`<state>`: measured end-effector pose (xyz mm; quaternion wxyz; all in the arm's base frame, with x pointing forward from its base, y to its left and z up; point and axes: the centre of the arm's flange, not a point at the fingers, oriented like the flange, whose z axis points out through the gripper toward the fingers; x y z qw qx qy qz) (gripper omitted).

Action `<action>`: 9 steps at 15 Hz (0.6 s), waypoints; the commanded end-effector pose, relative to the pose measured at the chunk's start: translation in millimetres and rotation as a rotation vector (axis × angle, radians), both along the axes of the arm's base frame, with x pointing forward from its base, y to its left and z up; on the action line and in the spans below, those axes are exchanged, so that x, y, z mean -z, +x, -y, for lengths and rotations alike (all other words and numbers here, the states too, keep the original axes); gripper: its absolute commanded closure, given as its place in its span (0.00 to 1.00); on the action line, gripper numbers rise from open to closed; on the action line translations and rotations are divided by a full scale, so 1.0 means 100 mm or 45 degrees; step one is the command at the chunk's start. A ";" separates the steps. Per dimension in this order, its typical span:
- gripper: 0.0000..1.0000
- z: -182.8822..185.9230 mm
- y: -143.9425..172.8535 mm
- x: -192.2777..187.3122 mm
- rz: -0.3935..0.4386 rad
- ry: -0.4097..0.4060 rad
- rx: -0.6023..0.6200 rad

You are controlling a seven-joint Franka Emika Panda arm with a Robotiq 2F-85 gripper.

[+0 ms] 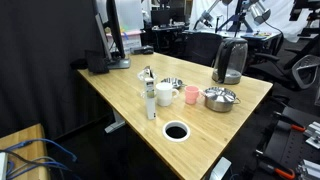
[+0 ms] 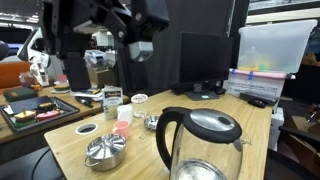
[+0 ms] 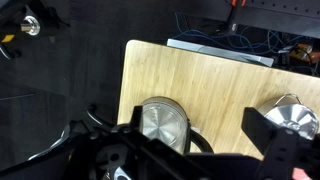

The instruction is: Uncover the jar and put the lid on the table

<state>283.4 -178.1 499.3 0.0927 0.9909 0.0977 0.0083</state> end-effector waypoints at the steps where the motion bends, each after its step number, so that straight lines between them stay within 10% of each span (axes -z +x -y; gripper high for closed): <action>1: 0.00 0.00 0.00 0.00 0.000 0.000 0.000; 9: 0.00 -0.10 0.11 0.03 0.031 -0.081 -0.009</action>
